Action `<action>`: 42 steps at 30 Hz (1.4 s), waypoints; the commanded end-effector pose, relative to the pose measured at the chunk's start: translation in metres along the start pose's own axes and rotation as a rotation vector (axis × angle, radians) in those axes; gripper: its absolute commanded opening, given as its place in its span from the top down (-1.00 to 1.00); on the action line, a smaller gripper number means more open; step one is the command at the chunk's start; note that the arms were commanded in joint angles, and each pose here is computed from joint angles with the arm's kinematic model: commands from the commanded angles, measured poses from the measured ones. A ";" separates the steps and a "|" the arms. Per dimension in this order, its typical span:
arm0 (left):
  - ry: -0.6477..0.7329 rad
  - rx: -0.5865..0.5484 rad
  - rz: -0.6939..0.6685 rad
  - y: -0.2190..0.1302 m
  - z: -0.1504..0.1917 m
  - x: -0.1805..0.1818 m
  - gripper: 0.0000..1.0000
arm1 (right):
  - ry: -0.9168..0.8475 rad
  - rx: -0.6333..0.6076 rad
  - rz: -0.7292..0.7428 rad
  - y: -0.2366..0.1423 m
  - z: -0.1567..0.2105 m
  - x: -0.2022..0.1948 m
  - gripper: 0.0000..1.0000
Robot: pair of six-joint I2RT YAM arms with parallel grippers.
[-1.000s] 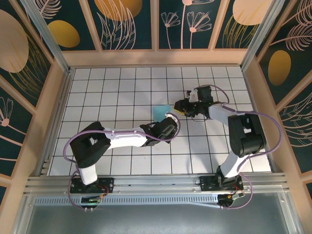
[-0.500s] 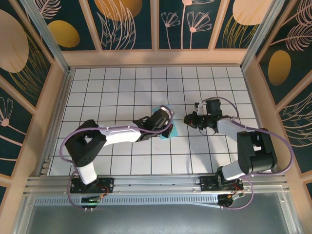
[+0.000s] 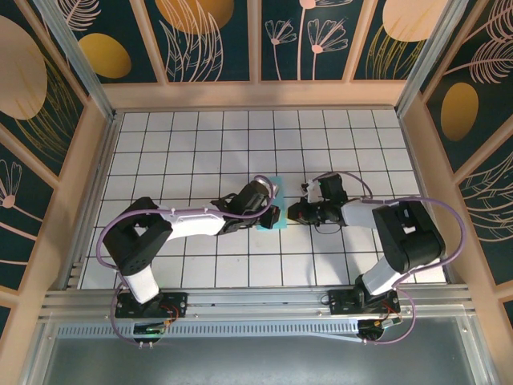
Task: Fold a paper plane with a square sheet of paper (fold left side to right side)
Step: Fold the triangle a second time at the center of the table.
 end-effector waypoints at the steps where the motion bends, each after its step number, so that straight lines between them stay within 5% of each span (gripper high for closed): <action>1: -0.027 -0.029 0.053 -0.007 -0.007 -0.006 1.00 | -0.021 -0.004 0.008 0.007 -0.007 0.002 1.00; 21: -0.005 -0.002 -0.009 -0.008 -0.005 0.010 1.00 | 0.006 0.129 0.182 0.023 0.013 -0.018 1.00; 42: 0.036 -0.006 -0.075 -0.011 -0.019 0.045 1.00 | 0.020 0.157 0.200 0.026 0.017 -0.022 1.00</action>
Point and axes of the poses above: each hand's point on the last joint's axis, 136 mm out from that joint toward the fingers, its own y axis out along the fingers, its own x axis along the line the jaws close on, z = x × y, the point moved 6 cm from there along -y, back along the fingers, and after that the axes turned 11 degrees about -y, right-handed, at the moved point
